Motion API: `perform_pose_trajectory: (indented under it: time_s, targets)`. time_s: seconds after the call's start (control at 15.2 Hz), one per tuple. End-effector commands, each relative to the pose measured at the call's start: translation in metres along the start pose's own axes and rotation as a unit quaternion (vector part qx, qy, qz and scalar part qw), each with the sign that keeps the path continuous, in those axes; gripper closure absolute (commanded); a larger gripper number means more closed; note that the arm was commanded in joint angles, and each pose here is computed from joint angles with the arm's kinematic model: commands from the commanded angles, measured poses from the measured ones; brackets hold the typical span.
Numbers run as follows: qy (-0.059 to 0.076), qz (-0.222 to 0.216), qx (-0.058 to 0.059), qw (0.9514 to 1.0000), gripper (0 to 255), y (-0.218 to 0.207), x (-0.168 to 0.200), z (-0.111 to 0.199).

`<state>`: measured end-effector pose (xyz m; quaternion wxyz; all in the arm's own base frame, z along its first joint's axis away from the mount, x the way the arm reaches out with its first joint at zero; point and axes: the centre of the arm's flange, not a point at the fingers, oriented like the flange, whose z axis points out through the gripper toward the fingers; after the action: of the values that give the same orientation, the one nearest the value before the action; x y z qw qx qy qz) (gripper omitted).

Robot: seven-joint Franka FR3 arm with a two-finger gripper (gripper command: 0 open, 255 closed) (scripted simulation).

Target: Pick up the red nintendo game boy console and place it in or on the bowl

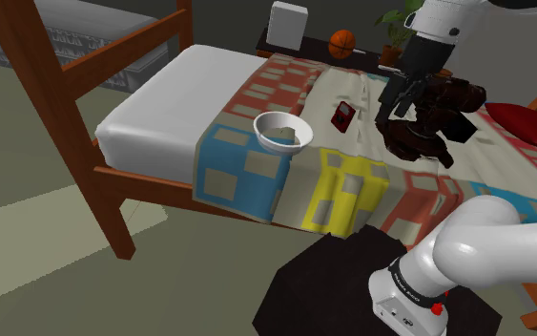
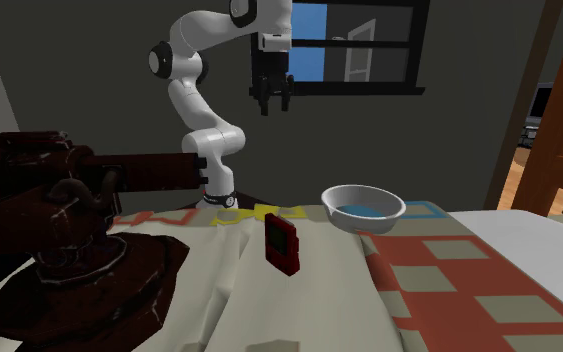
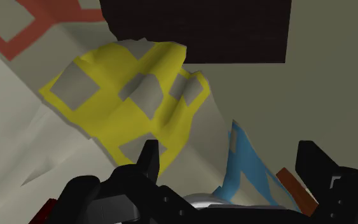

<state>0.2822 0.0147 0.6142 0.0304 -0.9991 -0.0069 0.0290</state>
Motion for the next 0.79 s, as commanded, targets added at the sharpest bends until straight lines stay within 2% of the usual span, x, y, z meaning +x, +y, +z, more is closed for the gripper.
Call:
perform_pose_trajectory:
  time_s: [0.0, 0.73]
  targets:
    - [0.0, 0.0, 0.0, 1.0, 0, 0.0, 0.0, 0.0]
    - [0.011, -0.018, 0.0, 0.9998, 0, 0.112, 0.077, 0.046]
